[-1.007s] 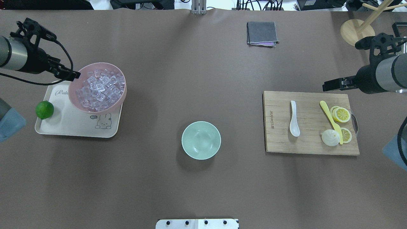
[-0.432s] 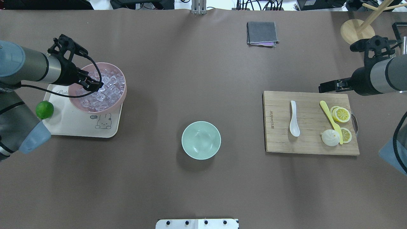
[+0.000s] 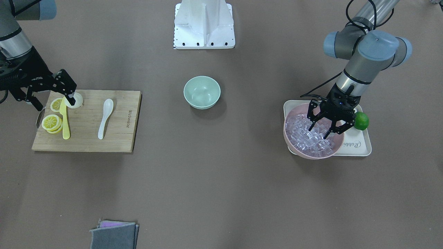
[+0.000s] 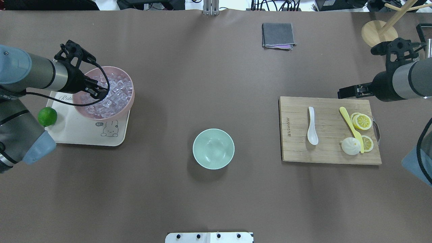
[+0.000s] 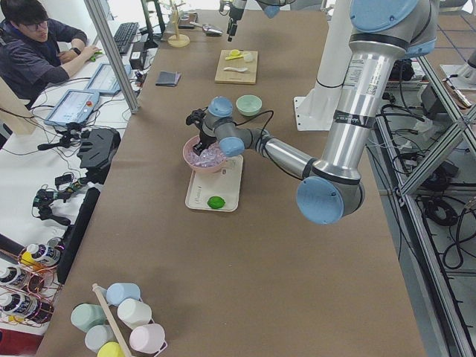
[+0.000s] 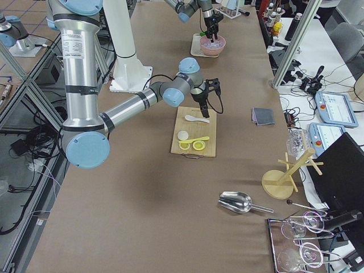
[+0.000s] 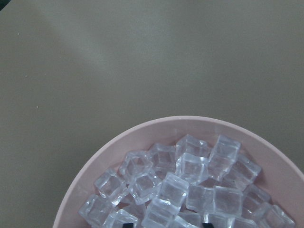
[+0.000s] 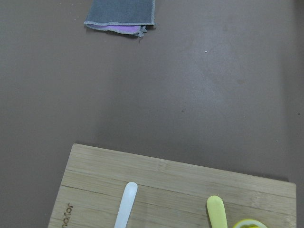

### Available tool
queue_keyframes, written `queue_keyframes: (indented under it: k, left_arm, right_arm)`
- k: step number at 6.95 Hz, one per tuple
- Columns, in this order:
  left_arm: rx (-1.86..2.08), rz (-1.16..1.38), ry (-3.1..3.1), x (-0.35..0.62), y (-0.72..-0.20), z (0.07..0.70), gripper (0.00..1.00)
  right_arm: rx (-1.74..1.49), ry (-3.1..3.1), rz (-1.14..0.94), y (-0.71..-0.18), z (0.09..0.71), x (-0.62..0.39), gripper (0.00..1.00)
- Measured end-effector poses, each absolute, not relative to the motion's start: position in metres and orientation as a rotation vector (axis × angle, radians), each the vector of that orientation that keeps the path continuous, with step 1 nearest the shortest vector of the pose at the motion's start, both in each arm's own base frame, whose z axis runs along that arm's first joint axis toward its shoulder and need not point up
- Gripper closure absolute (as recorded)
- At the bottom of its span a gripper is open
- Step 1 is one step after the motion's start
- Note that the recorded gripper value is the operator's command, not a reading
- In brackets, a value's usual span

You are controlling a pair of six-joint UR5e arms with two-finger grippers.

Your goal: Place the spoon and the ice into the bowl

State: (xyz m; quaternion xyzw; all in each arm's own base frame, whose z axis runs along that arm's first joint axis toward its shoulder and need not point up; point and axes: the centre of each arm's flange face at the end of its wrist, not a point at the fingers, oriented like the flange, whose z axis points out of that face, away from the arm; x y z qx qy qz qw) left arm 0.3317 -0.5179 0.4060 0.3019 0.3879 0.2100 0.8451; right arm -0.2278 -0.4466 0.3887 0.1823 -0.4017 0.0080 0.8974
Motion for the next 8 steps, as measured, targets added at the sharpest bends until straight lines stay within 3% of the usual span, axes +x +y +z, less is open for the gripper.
queue_keyframes:
  k: [3, 5, 7, 8]
  left_arm:
    - [0.627, 0.461, 0.823, 0.343, -0.513, 0.407, 0.44]
    - [0.621, 0.467, 0.823, 0.348, -0.512, 0.409, 0.54]
    - [0.622, 0.468, 0.825, 0.350, -0.513, 0.407, 0.99]
    - [0.621, 0.469, 0.826, 0.350, -0.513, 0.407, 1.00]
  right_arm:
    - [0.375, -0.829, 0.018, -0.447, 0.390, -0.228, 0.00]
    - [0.375, -0.828, 0.018, -0.447, 0.391, -0.228, 0.00]
    - [0.376, -0.830, 0.017, -0.447, 0.390, -0.228, 0.00]
    - [0.377, -0.831, 0.017, -0.447, 0.389, -0.228, 0.00]
